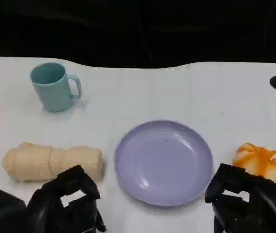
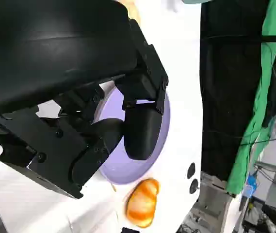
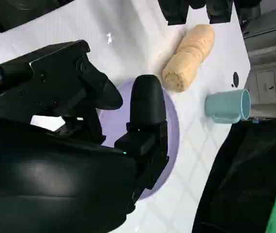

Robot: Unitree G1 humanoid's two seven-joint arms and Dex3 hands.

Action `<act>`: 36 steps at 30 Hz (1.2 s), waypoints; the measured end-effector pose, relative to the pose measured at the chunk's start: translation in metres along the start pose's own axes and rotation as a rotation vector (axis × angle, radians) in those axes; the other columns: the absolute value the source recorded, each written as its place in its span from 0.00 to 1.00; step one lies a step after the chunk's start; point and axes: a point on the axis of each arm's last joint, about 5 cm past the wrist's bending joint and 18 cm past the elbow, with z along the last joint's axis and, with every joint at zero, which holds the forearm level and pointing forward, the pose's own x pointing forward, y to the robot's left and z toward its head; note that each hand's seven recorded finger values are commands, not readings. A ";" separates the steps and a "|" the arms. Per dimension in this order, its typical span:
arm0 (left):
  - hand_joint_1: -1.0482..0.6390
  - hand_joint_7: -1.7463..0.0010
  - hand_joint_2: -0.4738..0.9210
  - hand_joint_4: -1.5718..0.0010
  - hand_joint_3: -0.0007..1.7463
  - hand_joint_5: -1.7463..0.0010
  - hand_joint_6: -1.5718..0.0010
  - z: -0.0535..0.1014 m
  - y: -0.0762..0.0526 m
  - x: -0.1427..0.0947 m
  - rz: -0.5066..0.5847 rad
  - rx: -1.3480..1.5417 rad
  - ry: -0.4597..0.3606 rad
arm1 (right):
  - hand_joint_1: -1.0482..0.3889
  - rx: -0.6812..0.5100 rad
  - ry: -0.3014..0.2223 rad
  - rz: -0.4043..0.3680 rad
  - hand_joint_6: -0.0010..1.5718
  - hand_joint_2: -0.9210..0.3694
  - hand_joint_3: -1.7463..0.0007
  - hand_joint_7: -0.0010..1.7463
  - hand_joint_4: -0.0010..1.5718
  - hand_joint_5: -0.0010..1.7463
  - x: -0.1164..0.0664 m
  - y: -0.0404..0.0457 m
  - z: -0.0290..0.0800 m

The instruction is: Grasp the towel on the left side of the plate with the left hand and place it into the plate.

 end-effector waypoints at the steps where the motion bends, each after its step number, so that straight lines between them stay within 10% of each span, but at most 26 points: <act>1: 0.57 0.08 0.64 0.43 0.80 0.00 0.50 0.000 0.000 0.000 0.000 0.000 0.000 | 0.70 0.000 0.000 0.000 0.35 0.18 0.40 0.93 0.45 1.00 0.000 0.0000 0.000; 26: 0.56 0.12 0.65 0.45 0.79 0.00 0.50 -0.001 0.001 0.001 0.000 0.000 0.003 | 0.70 -0.001 0.000 0.000 0.36 0.19 0.39 0.93 0.46 1.00 0.000 -0.0001 0.000; 36: 0.51 0.57 0.83 0.61 0.44 0.30 0.59 0.003 0.003 0.001 0.028 0.133 -0.107 | 0.70 -0.004 0.000 0.001 0.36 0.19 0.39 0.93 0.46 1.00 0.000 0.0006 0.000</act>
